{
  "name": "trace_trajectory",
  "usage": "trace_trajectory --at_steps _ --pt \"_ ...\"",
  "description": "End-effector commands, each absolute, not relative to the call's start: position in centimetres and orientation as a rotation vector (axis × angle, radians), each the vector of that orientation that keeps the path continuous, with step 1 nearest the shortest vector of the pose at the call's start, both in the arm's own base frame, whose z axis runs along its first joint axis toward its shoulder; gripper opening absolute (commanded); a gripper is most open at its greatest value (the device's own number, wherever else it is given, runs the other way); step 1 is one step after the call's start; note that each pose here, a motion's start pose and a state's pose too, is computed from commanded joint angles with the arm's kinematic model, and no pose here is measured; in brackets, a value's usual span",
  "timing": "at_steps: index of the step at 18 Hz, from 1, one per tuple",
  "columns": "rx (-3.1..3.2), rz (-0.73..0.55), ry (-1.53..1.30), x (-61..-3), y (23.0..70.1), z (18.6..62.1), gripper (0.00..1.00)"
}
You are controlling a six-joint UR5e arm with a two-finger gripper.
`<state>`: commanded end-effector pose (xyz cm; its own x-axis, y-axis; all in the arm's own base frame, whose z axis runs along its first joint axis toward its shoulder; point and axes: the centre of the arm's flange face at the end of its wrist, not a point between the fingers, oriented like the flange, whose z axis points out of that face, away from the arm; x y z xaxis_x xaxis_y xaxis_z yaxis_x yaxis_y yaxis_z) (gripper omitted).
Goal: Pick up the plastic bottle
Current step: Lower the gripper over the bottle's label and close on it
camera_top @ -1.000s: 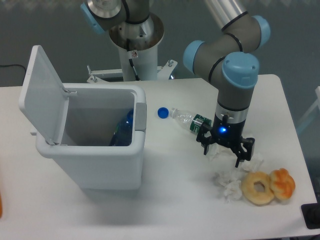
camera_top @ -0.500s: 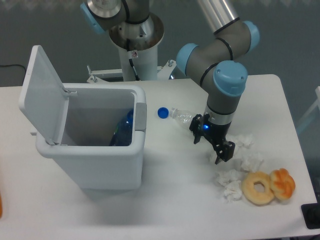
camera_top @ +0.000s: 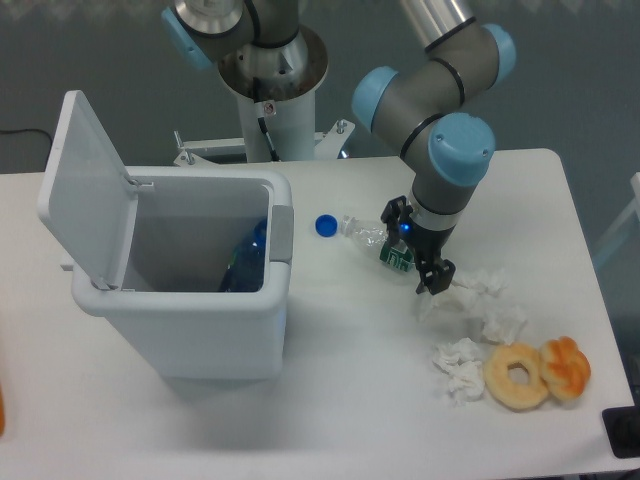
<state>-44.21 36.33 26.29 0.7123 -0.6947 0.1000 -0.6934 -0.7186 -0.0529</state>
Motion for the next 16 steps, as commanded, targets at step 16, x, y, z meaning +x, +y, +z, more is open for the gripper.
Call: trace_trajectory --at_steps 16 --pt "-2.862 -0.252 1.322 -43.8 34.6 24.1 1.00"
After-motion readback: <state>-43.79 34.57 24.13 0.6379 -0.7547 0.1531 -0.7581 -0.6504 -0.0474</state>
